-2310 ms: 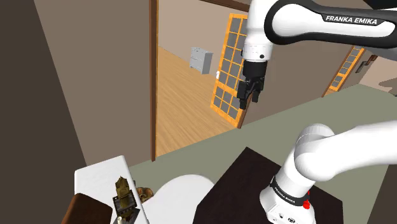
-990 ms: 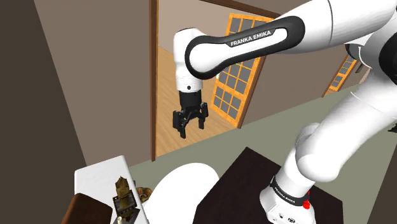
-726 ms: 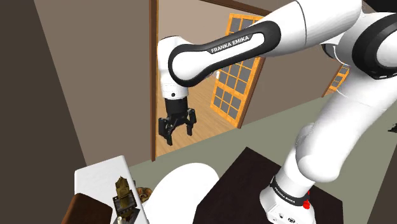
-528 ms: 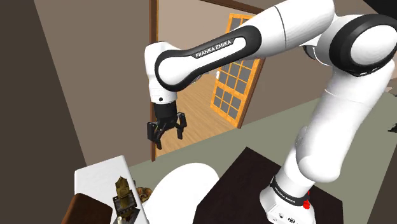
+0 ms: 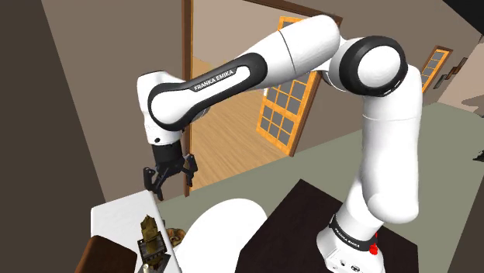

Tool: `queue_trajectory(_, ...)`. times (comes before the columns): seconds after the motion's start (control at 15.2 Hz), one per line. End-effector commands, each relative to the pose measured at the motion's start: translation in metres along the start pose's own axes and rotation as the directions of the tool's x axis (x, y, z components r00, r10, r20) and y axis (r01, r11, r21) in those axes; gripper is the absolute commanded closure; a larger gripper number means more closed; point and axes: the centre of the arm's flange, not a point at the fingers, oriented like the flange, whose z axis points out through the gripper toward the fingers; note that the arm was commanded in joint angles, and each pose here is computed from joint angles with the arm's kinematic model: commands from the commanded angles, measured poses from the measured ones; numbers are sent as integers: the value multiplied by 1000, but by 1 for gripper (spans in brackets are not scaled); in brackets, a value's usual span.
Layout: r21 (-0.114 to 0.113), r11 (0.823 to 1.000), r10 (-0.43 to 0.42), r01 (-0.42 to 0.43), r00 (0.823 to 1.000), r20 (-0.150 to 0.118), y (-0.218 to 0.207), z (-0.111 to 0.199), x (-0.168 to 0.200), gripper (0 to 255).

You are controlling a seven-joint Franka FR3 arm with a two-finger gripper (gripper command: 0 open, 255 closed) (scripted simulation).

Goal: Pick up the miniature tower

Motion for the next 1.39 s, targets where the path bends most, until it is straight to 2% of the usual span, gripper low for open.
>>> queue_trajectory(0.0,4,1000,3,-3,1000,11,-19,10,15,0)
queue_trajectory(0.4,14,1000,8,-8,999,42,-76,39,58,0)
queue_trajectory(0.99,14,1000,8,-8,999,42,-75,77,71,0)
queue_trajectory(1.06,14,1000,8,-8,999,42,-74,76,71,255)
queue_trajectory(1.32,14,1000,8,-8,999,42,-74,76,71,255)
